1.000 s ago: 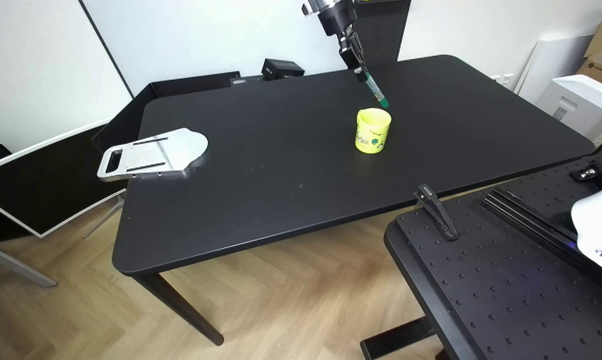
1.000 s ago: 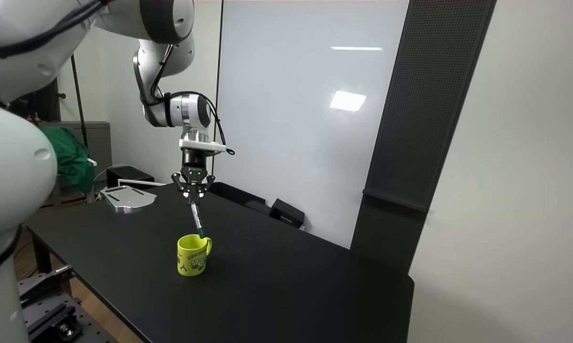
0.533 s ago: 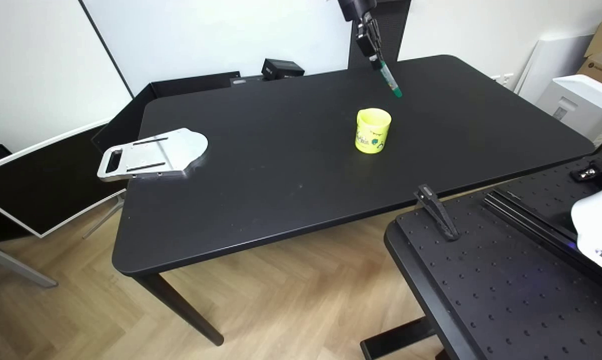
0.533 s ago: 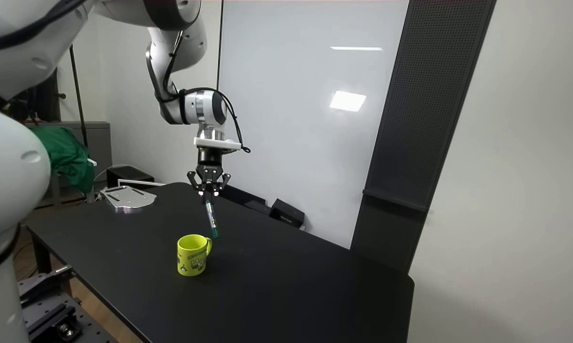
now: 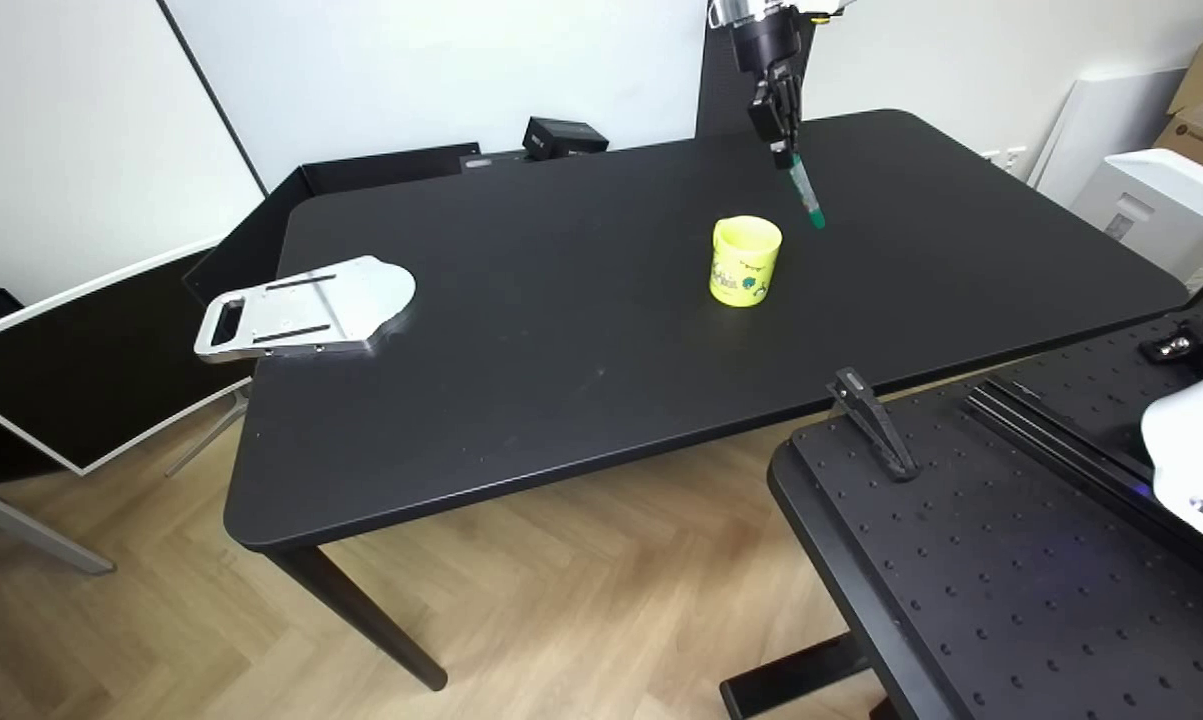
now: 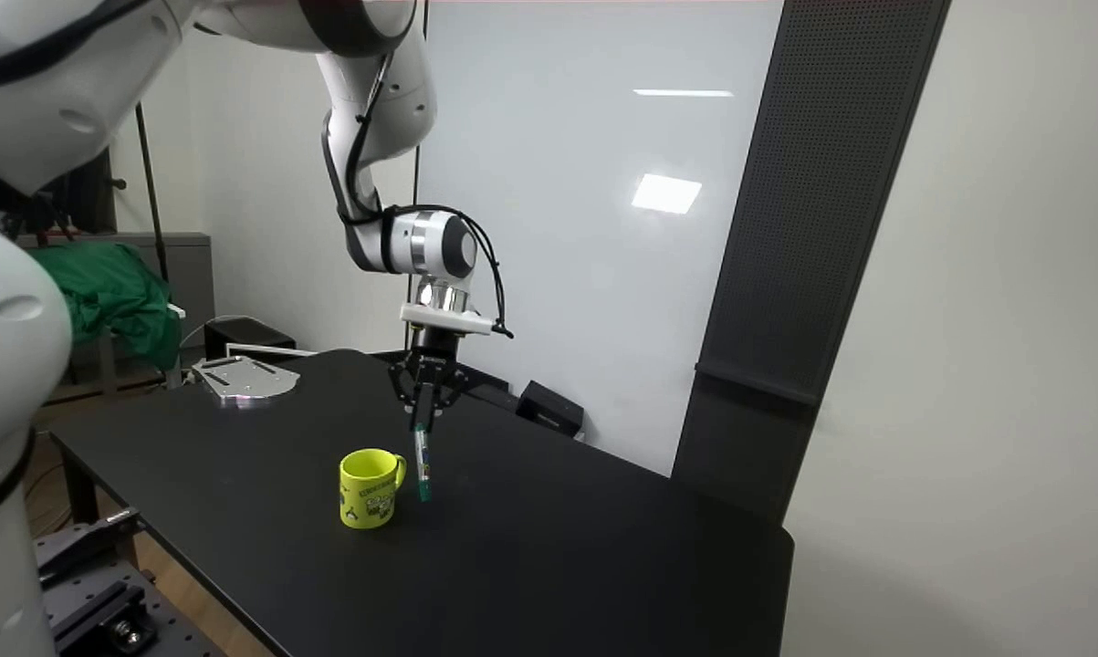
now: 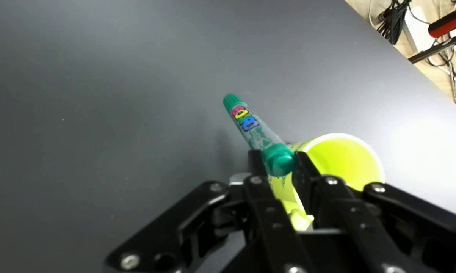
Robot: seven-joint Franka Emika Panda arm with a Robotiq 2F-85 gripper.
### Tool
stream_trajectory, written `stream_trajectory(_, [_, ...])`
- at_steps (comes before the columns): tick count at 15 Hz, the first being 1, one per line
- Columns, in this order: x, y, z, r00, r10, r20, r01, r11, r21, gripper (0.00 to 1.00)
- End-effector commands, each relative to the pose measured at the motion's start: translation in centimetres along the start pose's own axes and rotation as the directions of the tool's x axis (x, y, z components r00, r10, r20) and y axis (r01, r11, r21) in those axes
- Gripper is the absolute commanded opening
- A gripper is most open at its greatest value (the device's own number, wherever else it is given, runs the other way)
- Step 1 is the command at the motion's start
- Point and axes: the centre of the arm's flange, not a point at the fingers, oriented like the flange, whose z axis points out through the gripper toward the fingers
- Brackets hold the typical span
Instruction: Remove the marker from the mug, put it on the table, put it back in the mug, and then put it back on the table
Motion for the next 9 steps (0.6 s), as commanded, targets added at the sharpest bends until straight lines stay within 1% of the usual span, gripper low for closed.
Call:
stream_trajectory(1, [-1.7, 2.1, 2.9, 0.993, 0.116, -0.029, -0.114, 0.992, 0.054, 0.06])
stream_trajectory(4, [-2.5, 4.1, 5.4, 0.984, 0.174, -0.037, -0.169, 0.98, 0.107, 0.06])
stream_trajectory(9, [-3.0, 6.5, 9.2, 0.971, 0.239, -0.011, -0.233, 0.955, 0.182, 0.06])
